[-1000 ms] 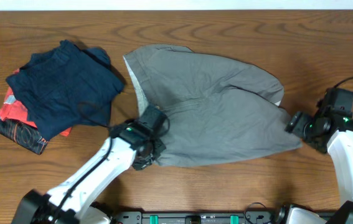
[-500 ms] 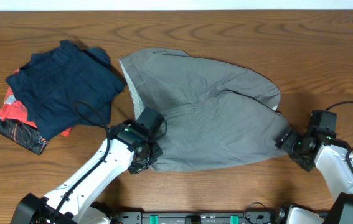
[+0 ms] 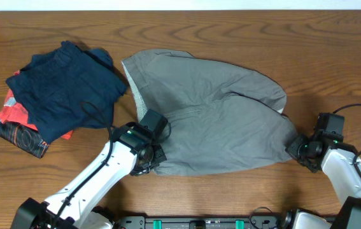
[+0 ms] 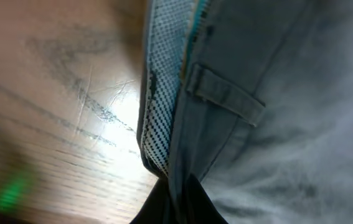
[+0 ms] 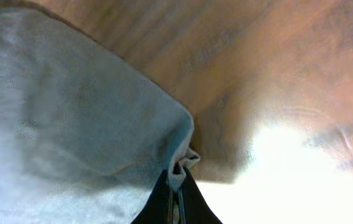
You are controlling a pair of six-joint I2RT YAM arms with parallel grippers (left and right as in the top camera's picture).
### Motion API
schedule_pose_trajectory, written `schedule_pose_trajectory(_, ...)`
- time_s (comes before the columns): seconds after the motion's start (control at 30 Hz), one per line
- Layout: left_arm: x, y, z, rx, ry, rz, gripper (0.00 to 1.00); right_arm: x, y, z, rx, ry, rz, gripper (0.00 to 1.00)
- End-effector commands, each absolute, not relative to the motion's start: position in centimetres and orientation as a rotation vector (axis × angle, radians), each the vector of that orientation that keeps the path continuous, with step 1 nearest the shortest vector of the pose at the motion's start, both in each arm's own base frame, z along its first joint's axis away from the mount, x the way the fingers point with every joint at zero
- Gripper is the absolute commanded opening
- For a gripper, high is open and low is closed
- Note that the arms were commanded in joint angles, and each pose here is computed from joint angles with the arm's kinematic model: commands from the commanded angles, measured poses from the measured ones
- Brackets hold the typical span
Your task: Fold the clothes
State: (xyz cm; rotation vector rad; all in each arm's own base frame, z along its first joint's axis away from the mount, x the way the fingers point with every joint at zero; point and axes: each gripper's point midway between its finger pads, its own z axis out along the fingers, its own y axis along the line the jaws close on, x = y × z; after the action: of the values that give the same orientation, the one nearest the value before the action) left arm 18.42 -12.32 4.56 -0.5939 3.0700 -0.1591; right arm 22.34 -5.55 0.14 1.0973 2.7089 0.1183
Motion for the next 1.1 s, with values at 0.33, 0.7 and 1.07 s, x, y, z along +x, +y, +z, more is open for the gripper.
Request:
schedule_pose_trajectory(0.33, 26.3, -10.6, 28.0, -0.217, 2.427, -0.303, 0.06, 29.6, -10.3, 26.5, 0.814, 2.308, 0.074, 0.01)
schedule_pose_trajectory(0.7, 27.8, -8.3, 40.9, -0.231, 2.06, -0.401, 0.06, 28.8, -11.2, 37.1, 0.755, 2.098, 0.032, 0.01)
schedule_pose_trajectory(1.07, 33.7, -10.6, 38.2, -0.146, 2.136, -0.322, 0.06, 32.0, -12.2, 35.0, 0.697, 2.21, 0.037, 0.01)
